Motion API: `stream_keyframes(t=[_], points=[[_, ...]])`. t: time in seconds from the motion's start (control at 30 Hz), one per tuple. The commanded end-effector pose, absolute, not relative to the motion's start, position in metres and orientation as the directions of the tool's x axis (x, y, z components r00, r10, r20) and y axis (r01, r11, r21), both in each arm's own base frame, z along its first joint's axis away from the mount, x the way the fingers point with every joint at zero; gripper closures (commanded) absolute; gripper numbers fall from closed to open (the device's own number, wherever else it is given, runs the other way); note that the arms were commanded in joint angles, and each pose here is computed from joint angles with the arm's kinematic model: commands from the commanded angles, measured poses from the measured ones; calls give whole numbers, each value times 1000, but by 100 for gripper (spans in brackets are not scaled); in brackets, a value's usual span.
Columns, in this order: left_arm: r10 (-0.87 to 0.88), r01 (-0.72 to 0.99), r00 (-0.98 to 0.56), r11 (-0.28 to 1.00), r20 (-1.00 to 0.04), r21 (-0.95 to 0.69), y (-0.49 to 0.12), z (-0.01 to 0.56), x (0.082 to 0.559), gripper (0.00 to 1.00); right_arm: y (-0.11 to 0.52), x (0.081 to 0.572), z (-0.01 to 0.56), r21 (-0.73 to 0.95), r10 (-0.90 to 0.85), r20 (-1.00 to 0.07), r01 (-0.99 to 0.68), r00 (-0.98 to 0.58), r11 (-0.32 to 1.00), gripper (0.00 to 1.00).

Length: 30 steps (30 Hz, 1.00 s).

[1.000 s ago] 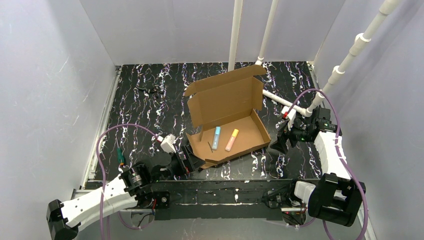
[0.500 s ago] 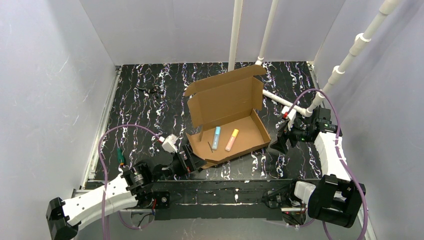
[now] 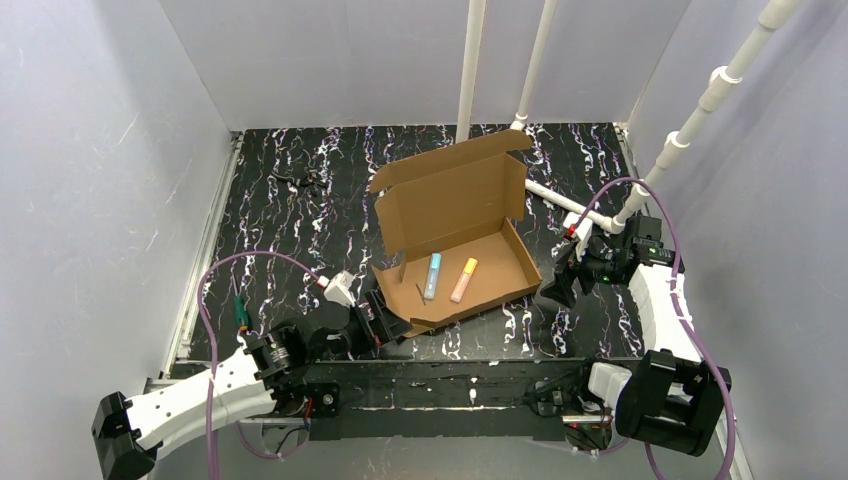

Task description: Fold the paper box

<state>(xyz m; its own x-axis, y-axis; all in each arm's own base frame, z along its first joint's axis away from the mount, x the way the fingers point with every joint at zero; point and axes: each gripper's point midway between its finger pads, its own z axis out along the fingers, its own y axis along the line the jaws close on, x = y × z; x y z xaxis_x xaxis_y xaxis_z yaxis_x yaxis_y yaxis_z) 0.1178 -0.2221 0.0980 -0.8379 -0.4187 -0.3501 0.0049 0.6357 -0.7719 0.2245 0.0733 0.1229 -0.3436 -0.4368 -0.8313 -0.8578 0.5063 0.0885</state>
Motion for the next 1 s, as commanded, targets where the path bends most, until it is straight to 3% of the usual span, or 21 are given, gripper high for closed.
stream_keyframes(t=[0.0, 0.37, 0.63, 0.8, 0.97], points=[[-439, -9, -823, 645, -360, -765, -219, 102, 123, 4, 76, 223, 126, 78, -427, -846, -866, -320, 494, 2], [-341, 117, -815, 695, -469, -709, -227, 134, 130, 6, 70, 229, 133, 44, -454, -836, -864, -307, 502, 2], [-359, -37, -781, 844, -512, -536, -204, 110, 152, 12, 69, 257, 144, 54, -396, -851, -807, -346, 588, 2], [-328, -65, -777, 890, -536, -451, -206, 97, 164, 17, 74, 287, 138, 140, -226, -873, -666, -432, 733, 13], [-323, -75, -773, 901, -546, -427, -215, 87, 174, 30, 72, 301, 126, 132, -230, -847, -610, -479, 781, 34]])
